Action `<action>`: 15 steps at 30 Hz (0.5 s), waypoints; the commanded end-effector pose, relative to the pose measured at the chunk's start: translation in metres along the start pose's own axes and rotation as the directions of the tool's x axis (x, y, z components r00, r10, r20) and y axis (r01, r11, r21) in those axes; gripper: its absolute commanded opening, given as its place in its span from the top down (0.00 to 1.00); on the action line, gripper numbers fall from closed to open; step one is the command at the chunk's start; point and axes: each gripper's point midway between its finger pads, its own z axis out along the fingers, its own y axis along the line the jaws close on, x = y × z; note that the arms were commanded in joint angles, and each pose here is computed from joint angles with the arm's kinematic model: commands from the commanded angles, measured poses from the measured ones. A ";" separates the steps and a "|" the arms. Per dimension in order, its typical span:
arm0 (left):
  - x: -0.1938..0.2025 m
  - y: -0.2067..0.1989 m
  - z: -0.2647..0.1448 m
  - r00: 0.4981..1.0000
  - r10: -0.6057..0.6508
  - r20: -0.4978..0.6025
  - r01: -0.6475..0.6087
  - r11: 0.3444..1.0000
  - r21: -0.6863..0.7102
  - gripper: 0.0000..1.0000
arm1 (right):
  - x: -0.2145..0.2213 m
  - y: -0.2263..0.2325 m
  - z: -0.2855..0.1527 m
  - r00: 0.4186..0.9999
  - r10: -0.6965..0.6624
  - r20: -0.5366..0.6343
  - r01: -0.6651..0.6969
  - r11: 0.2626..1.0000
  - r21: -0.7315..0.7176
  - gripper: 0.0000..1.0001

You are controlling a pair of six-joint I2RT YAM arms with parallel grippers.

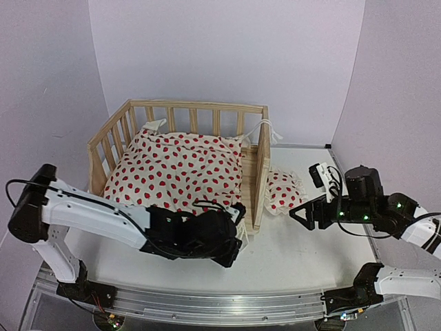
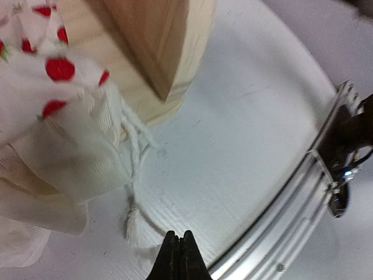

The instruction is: Set up the pet bed

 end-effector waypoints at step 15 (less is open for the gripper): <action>-0.094 -0.010 -0.086 0.957 -0.191 0.218 0.099 0.922 0.375 0.79 | -0.038 -0.010 0.022 0.991 0.133 0.015 -0.130 0.983 -0.131 0.26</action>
